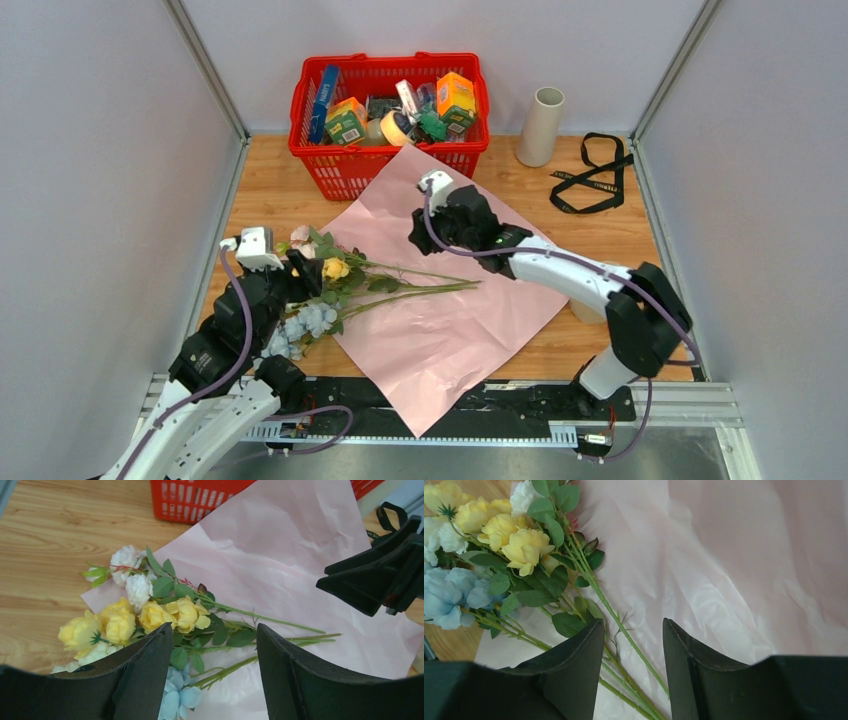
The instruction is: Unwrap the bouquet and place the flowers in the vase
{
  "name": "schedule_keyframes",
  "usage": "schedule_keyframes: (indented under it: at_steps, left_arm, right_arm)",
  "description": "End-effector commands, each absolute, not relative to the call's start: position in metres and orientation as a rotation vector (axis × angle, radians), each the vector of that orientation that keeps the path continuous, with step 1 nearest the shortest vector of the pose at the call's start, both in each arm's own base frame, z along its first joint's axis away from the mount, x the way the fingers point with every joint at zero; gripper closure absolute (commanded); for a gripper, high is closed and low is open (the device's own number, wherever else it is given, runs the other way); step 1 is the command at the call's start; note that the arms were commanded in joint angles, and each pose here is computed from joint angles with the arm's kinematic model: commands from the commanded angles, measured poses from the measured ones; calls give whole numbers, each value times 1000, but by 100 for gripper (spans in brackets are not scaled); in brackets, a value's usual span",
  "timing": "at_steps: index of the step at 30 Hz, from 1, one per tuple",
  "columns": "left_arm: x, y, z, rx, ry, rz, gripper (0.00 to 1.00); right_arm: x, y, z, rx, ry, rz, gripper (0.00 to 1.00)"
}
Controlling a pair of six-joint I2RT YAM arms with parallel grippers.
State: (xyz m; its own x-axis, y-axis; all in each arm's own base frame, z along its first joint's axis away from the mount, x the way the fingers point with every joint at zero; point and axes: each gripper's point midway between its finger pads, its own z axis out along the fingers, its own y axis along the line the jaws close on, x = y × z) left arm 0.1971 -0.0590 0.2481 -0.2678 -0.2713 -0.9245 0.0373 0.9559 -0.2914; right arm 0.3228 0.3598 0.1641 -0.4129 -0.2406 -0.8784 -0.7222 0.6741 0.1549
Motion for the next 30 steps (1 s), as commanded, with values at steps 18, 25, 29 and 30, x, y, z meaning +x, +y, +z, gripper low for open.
schedule_keyframes:
  at_steps: [18, 25, 29, 30]
  left_arm:
    - [186, -31, 267, -281, 1700, -273, 29]
    - [187, -31, 266, -277, 1710, -268, 28]
    - [187, -30, 266, -283, 1710, -261, 28]
    - [187, -29, 266, -288, 1710, -259, 28]
  right_arm:
    - [318, 458, 62, -1220, 2001, 603, 49]
    - [321, 461, 42, -1238, 2027, 550, 56]
    - [320, 463, 48, -1254, 1997, 523, 79]
    - [318, 464, 52, -1259, 1984, 524, 83]
